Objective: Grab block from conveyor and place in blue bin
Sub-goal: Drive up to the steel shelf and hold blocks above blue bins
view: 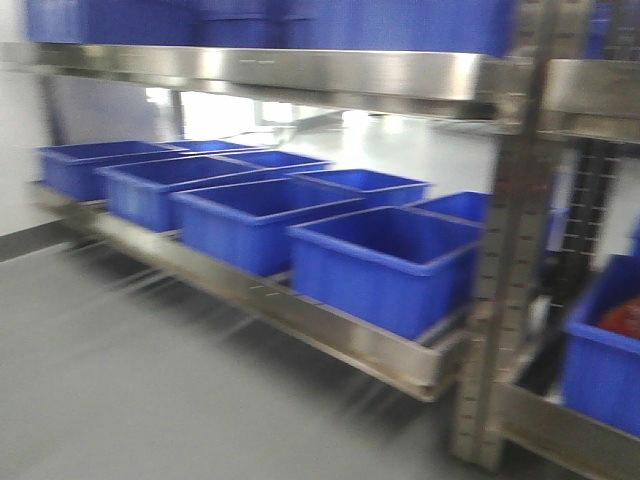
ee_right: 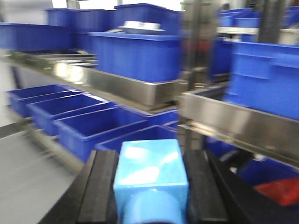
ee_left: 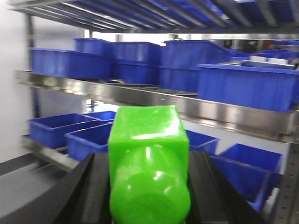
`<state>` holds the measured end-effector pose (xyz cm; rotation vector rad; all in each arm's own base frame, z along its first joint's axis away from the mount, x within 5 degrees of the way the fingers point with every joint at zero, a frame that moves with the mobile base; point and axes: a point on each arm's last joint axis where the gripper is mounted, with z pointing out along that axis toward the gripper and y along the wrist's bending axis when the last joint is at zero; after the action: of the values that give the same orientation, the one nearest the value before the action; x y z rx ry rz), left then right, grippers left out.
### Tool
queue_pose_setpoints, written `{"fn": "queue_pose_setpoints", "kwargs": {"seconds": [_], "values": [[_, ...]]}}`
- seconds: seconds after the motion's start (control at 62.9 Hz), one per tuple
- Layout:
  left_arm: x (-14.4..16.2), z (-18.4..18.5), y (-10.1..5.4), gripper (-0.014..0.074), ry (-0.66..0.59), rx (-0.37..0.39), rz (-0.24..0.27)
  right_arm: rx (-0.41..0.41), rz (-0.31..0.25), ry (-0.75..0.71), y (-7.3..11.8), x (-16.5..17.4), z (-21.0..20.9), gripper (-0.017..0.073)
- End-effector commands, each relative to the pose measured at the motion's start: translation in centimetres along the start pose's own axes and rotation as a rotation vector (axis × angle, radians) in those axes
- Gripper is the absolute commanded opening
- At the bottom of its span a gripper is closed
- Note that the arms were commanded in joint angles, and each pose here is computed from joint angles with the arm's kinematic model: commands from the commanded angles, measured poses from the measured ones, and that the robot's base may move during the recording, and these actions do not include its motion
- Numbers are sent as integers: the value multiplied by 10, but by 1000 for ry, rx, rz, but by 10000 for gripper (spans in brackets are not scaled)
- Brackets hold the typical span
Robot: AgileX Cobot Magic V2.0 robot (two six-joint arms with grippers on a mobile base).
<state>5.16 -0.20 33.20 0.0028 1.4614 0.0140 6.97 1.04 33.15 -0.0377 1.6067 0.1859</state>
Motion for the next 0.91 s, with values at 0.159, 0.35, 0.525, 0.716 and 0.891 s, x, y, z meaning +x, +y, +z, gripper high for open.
{"fn": "queue_pose_setpoints", "kwargs": {"seconds": [0.159,0.35,0.525,0.716,0.891], "values": [[-2,-1,0,-111,-19,3,-1,-3,-11,-30,0,-5,-2,-162],[-2,-1,0,-111,-19,3,-1,-3,-11,-30,0,-5,-2,-162],[-2,-1,0,-111,-19,3,-1,-3,-11,-30,0,-5,-2,-162],[-2,-1,0,-111,-19,3,-1,-3,-11,-30,0,-5,-2,-162],[-2,-1,0,-111,-19,3,-1,-3,-11,-30,0,-5,-2,-162]]}}
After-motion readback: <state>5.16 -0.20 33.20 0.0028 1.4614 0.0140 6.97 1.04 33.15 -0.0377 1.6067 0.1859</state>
